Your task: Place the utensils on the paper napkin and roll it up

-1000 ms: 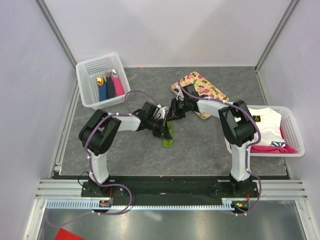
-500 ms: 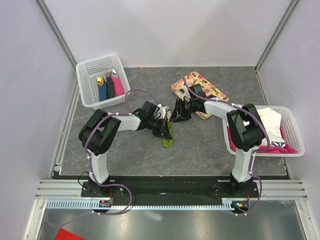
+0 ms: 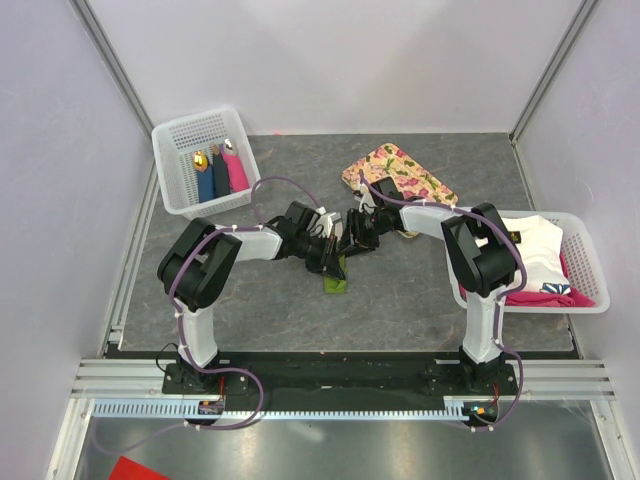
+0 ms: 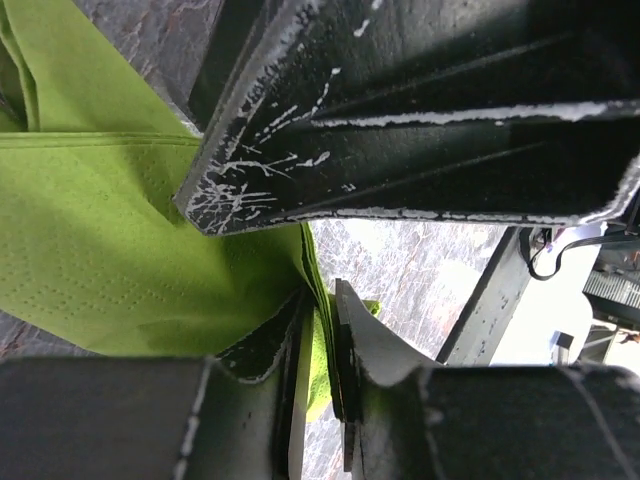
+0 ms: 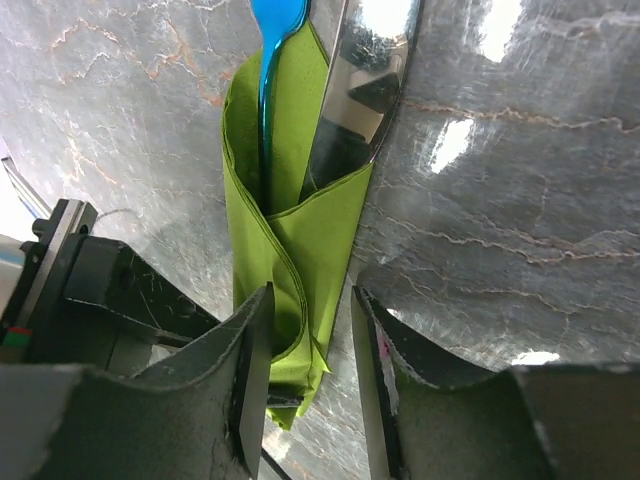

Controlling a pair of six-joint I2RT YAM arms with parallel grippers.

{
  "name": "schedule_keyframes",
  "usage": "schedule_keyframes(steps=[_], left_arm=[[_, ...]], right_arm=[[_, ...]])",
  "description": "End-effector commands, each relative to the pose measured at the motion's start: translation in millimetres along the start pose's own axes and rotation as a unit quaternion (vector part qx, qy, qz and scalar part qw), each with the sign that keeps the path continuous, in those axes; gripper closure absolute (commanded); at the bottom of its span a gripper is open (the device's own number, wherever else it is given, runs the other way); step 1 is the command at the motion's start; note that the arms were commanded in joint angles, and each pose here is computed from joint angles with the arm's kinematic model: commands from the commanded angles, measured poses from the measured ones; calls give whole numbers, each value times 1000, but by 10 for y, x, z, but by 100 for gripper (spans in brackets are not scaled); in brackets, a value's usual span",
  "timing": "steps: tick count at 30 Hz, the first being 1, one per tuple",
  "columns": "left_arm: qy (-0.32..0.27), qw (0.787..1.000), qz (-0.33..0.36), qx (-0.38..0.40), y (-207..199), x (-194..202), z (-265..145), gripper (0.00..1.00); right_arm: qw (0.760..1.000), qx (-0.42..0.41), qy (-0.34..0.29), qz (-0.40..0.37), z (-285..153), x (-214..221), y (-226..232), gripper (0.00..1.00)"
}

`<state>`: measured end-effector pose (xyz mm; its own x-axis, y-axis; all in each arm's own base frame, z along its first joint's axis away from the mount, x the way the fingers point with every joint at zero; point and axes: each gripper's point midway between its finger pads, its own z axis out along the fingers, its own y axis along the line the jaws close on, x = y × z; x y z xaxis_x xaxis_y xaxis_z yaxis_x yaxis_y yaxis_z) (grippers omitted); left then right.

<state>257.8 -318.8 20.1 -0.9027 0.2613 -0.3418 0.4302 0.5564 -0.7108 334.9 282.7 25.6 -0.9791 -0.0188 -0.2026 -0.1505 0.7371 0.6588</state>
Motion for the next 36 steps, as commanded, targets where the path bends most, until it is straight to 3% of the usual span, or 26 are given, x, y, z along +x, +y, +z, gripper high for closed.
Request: schedule_keyframes(steps=[1, 9, 14, 21, 31, 36], left_arm=[[11, 998, 32, -55, 253, 76, -17, 75], [-19, 998, 45, -32, 59, -69, -146, 64], [-69, 997, 38, 24, -195, -243, -367, 59], [-120, 991, -2, 63, -333, -337, -702, 60], [-109, 994, -20, 1, -64, -430, -516, 61], [-85, 996, 0, 20, -173, -362, -367, 73]], right_arm=[[1000, -7, 2, -6, 65, 14, 0, 57], [1000, 6, 23, -8, 85, 178, -127, 100], [999, 26, 27, -5, 127, 239, -275, 100], [999, 34, 34, 0, 169, 315, -365, 100], [999, 28, 34, 9, 175, 347, -364, 100], [999, 26, 35, 16, 190, 367, -371, 100]])
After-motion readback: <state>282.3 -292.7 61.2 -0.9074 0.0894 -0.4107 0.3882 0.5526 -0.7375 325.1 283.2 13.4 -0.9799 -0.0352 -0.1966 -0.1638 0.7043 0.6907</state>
